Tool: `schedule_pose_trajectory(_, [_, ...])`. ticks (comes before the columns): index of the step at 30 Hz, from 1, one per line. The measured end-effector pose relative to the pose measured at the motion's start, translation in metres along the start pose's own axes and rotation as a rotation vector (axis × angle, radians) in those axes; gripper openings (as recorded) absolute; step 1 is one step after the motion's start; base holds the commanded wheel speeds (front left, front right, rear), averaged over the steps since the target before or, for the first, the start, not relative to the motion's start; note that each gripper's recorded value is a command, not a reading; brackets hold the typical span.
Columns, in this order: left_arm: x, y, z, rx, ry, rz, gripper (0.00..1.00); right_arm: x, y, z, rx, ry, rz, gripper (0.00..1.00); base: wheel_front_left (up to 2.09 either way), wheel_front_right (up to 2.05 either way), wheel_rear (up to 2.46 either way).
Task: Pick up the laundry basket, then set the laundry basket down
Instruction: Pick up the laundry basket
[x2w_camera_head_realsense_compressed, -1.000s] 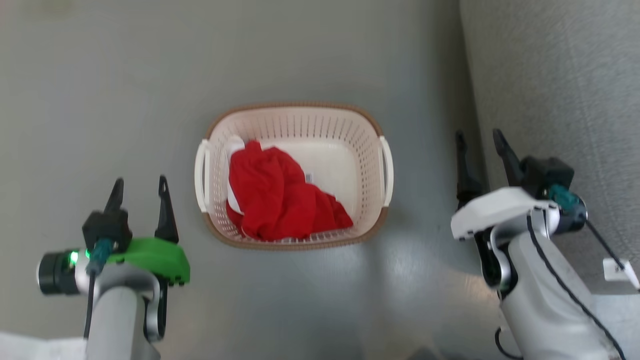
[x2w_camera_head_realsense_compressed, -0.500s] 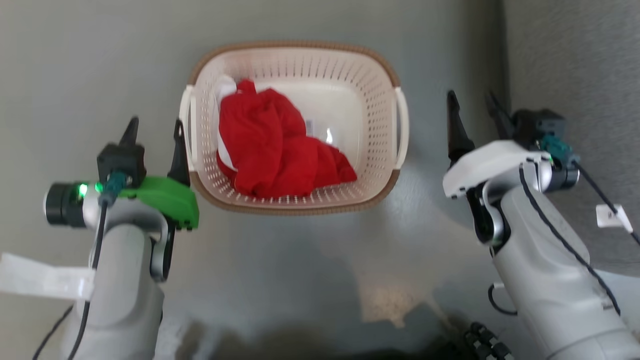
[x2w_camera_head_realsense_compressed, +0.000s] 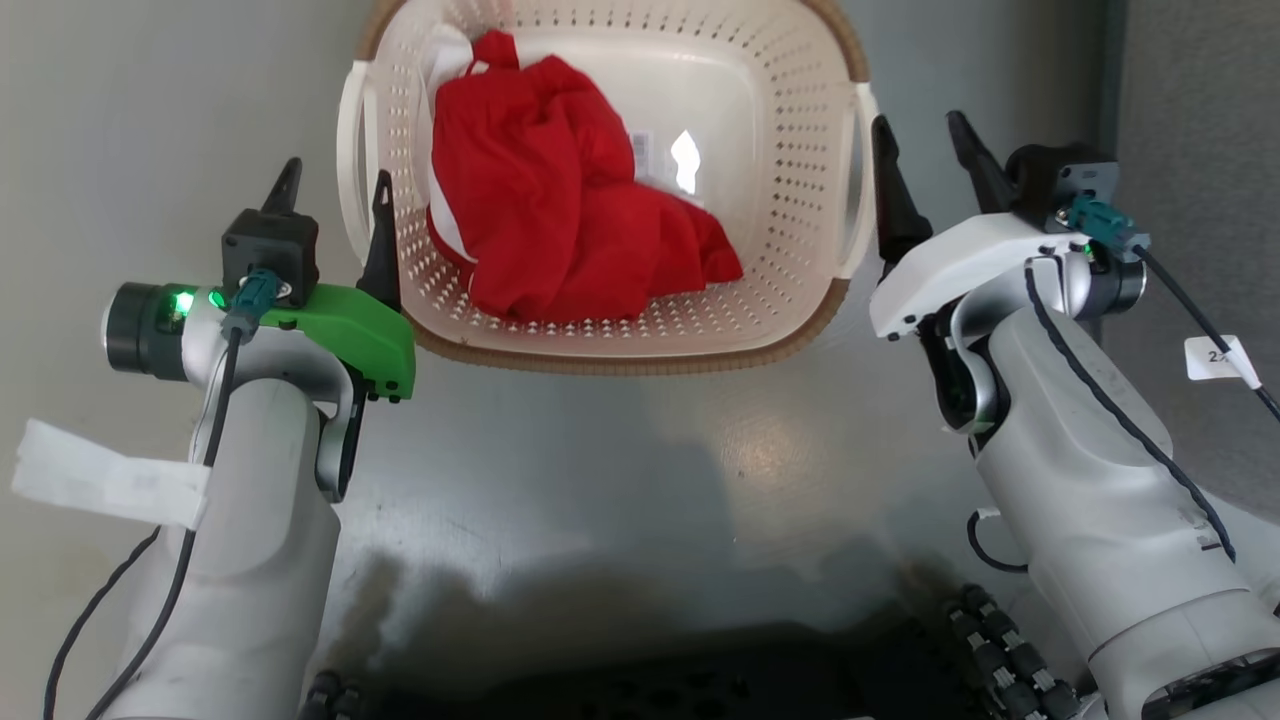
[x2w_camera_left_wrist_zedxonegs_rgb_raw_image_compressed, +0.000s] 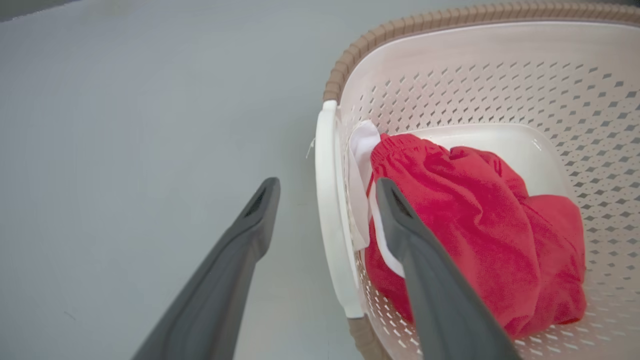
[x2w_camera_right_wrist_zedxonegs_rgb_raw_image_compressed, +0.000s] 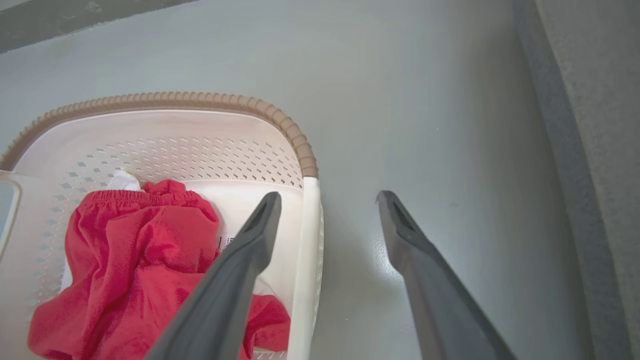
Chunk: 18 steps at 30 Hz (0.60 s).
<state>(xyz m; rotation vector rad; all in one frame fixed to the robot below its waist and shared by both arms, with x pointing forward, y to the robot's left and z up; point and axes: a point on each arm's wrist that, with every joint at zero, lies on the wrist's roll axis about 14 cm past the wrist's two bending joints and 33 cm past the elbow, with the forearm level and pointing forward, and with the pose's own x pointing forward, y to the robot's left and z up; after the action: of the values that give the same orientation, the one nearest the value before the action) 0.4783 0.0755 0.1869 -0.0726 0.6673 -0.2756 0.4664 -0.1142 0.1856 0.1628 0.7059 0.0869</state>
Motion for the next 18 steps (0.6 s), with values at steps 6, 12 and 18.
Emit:
schedule_pose_trajectory(6, [0.003,0.003,-0.027,-0.002,0.067,-0.003,1.00,0.006,0.010,-0.021,0.020,0.054,0.035,1.00,0.00,0.00,0.00])
schedule_pose_trajectory(12, [0.013,0.002,-0.034,0.004,0.089,-0.020,1.00,0.008,0.015,-0.037,0.022,0.096,0.055,1.00,0.00,0.00,0.00])
schedule_pose_trajectory(18, [0.027,-0.002,-0.036,0.019,0.092,-0.045,1.00,0.018,0.016,-0.040,0.022,0.102,0.064,1.00,0.00,0.00,0.00])
